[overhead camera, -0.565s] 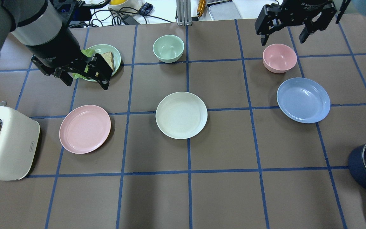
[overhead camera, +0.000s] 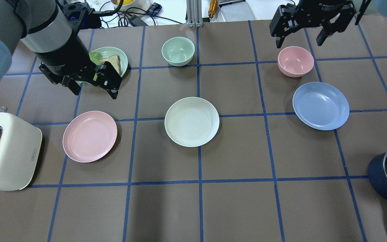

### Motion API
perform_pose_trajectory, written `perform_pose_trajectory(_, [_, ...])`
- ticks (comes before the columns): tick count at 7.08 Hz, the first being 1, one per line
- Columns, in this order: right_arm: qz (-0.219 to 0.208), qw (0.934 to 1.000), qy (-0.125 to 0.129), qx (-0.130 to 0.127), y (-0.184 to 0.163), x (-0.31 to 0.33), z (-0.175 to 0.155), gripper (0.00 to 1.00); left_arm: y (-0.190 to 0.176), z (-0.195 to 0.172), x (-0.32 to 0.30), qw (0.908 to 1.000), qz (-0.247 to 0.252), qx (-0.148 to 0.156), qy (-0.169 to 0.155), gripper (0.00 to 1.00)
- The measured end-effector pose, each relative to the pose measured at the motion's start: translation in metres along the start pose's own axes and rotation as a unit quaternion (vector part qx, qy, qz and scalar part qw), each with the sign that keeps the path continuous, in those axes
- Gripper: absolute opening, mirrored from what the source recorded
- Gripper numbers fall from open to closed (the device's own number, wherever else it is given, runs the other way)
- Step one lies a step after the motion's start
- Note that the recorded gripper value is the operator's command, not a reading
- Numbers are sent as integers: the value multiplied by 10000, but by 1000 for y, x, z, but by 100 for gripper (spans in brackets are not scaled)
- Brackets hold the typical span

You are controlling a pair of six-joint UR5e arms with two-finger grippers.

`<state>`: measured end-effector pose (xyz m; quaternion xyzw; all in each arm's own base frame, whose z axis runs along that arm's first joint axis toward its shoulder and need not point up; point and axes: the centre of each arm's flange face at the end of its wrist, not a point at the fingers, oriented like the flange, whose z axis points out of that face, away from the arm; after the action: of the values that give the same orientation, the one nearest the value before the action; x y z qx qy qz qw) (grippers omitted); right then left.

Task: Stack three plates with pink and blue
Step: 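Move the left gripper from the bread plate over the pink plate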

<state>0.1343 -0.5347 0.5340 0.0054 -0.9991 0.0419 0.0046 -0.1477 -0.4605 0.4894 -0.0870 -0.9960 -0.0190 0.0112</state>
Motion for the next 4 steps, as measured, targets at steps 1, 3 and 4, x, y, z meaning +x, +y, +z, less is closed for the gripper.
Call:
perform_pose_trajectory(1, [-1, 10000, 0, 2, 0, 0, 0, 100, 0, 22, -2, 9999, -9, -135, 18, 100])
perform_pose_trajectory(3, [2, 10000, 2, 15, 0, 1, -1, 100, -6, 78, -13, 9997, -60, -180, -143, 100])
perform_pose_trajectory(4, [3, 10000, 4, 8, 0, 0, -1, 100, -10, 101, -22, 9993, -133, -161, -295, 100])
